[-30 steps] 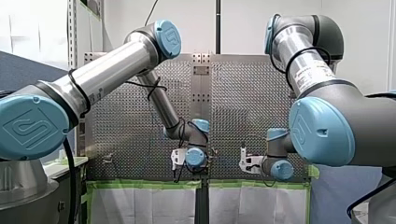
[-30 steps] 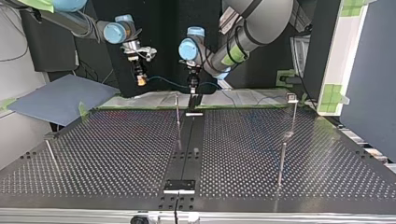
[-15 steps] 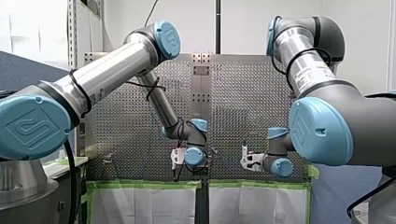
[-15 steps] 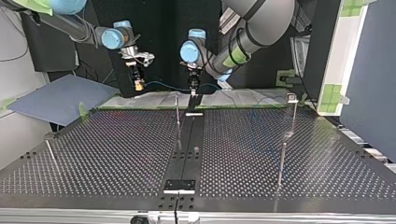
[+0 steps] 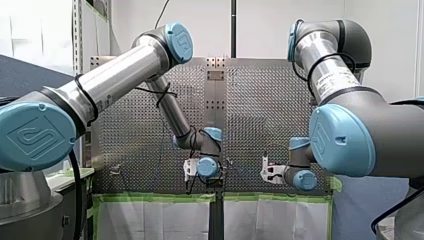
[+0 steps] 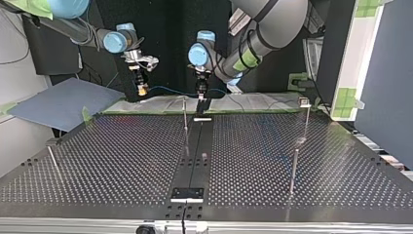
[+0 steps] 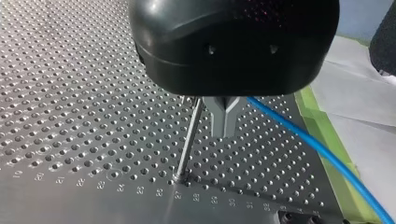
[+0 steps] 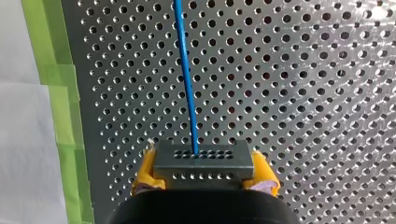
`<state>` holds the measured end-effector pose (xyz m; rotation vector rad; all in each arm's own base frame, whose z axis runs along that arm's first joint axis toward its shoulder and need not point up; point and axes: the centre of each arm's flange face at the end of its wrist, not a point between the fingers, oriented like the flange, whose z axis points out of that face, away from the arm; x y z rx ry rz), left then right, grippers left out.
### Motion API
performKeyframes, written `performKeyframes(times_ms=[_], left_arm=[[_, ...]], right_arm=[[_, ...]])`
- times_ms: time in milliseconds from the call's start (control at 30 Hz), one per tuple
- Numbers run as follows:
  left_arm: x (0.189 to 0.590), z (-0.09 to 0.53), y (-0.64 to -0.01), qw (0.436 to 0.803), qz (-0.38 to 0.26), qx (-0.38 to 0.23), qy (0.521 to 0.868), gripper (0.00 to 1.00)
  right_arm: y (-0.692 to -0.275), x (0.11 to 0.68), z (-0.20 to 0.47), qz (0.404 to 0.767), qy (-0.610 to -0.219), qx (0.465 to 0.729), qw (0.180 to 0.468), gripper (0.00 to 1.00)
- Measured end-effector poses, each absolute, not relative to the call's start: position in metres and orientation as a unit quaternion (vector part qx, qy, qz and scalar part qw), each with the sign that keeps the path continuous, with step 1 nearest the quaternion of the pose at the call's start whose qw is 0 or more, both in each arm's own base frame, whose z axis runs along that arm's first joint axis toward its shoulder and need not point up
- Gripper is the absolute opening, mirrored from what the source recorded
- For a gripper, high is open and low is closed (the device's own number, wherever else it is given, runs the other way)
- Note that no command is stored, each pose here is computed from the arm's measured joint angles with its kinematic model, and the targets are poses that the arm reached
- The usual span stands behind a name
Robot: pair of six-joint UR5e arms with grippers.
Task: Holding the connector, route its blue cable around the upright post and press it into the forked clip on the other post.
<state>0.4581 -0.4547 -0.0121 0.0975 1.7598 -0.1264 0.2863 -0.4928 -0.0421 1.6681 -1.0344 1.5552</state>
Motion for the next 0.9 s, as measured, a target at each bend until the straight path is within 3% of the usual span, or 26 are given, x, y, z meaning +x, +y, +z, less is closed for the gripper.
performKeyframes(times_ms=[900], left_arm=[[0.492,-0.027,-0.460,0.625,-0.038,0.043,0.778,0.00]], right_arm=[[-0.510,0.288,-0.036,0.587,-0.391,0.633,0.318,0.00]])
